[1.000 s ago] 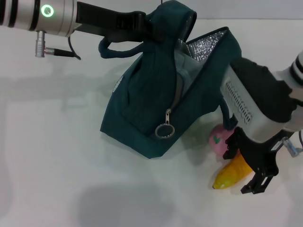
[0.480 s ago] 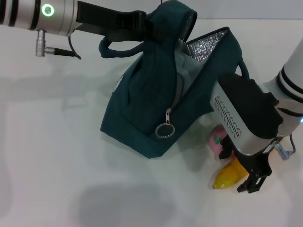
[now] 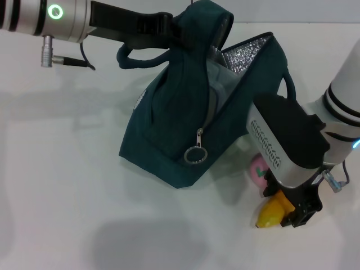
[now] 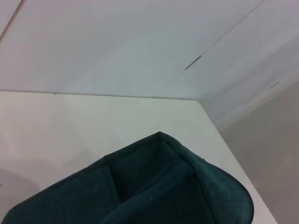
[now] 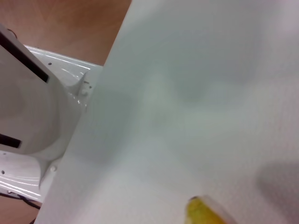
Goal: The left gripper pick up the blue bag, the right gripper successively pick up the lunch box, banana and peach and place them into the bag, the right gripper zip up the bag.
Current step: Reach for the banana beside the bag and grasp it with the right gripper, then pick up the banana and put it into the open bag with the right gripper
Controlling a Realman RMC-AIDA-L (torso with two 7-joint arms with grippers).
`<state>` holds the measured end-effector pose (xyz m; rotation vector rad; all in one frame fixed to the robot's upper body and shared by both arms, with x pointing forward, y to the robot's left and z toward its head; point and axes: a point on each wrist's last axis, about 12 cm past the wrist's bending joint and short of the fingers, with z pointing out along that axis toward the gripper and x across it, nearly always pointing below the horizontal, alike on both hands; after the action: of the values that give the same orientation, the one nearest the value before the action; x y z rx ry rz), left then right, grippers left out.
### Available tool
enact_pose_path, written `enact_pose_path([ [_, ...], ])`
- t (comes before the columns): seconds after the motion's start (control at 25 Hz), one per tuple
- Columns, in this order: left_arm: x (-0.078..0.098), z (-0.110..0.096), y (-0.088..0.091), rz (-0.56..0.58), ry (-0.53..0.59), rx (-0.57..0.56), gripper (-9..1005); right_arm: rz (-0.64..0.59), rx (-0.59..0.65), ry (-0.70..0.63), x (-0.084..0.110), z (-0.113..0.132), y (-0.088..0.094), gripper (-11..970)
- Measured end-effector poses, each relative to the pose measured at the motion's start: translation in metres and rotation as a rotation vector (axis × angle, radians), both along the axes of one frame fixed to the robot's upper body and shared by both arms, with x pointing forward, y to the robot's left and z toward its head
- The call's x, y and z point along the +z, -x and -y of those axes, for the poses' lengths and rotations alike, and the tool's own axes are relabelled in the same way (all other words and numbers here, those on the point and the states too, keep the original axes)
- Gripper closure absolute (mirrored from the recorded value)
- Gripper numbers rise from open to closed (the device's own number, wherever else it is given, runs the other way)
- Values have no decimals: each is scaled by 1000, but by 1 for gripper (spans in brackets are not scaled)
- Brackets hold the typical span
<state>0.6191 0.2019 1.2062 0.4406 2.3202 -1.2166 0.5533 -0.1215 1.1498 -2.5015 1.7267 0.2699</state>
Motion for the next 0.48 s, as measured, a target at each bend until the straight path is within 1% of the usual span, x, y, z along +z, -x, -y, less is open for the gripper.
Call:
enact_pose_path([
  [0.2, 0, -1, 0, -1, 0, 2, 948, -4, -7, 8, 0, -1, -3, 383],
  [0.48, 1, -2, -1, 2, -2, 4, 948, 1, -43, -32, 8, 3, -10, 480],
])
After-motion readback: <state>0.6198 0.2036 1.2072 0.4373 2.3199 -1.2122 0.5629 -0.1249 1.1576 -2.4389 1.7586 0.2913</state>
